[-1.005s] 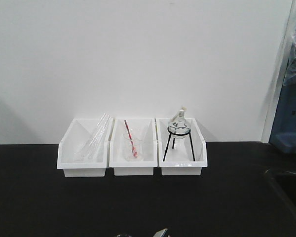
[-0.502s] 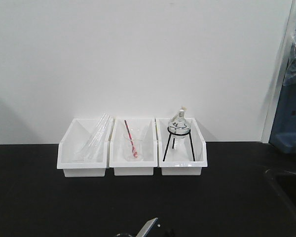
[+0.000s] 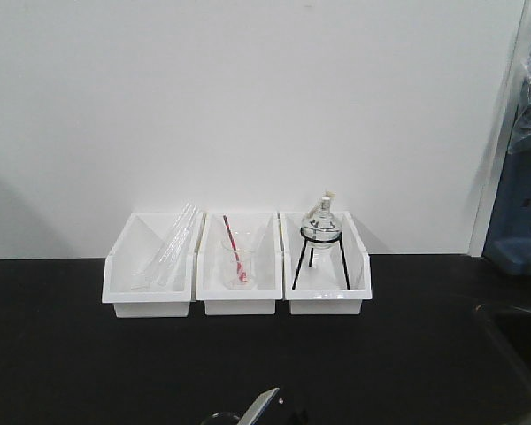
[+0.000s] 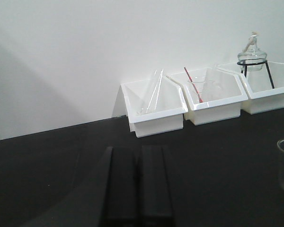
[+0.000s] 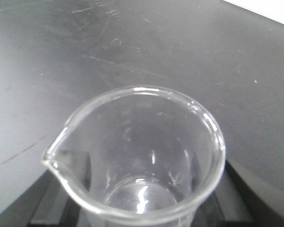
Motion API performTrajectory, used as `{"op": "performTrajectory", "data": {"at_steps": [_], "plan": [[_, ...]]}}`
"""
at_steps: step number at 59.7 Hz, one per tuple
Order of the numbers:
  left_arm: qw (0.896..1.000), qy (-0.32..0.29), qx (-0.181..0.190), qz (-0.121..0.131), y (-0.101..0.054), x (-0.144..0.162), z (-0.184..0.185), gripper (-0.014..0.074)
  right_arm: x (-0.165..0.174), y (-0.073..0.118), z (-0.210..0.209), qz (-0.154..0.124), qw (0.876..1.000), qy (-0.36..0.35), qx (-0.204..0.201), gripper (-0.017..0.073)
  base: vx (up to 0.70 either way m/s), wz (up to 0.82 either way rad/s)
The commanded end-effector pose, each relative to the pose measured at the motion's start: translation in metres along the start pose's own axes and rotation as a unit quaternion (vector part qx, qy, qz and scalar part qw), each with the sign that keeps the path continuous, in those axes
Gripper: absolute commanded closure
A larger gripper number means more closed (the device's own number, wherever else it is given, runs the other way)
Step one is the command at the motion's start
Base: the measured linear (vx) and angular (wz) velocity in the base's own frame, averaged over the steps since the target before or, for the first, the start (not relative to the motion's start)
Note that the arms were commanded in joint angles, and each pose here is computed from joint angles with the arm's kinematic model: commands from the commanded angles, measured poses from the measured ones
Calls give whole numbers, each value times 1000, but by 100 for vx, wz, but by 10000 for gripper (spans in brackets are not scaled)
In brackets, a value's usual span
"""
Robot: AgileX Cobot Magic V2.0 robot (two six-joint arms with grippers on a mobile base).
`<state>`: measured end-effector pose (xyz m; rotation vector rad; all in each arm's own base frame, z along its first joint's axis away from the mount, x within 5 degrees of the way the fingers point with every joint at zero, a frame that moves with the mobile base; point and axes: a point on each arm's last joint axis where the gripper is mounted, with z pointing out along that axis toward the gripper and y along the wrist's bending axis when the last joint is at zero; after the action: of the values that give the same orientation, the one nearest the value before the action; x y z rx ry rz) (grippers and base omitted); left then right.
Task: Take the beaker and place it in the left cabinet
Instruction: 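Close the right gripper on the beaker rim and lift it, then raise the held beaker clear of the bin with the right gripper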
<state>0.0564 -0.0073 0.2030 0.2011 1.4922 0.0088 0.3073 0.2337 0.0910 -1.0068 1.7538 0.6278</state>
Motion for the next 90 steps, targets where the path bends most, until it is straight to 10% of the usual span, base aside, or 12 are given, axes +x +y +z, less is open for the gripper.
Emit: {"op": "performTrajectory", "data": {"at_steps": [1,33,60,90], "plan": [[999,-39,-3,-3,0,-3,-1,592,-38,-3,-7,4,996,-92,-3,242,0,0],[999,-39,-3,-3,0,-3,-1,592,-142,9,-78,-17,987,-158,-9,567,0,0],[999,-39,-3,-3,0,-3,-1,592,-210,3,-133,-5,985,-156,78,562,0,0],[999,-39,-3,-3,0,-3,-1,592,-243,46,-125,-46,988,-116,88,561,0,0]]}}
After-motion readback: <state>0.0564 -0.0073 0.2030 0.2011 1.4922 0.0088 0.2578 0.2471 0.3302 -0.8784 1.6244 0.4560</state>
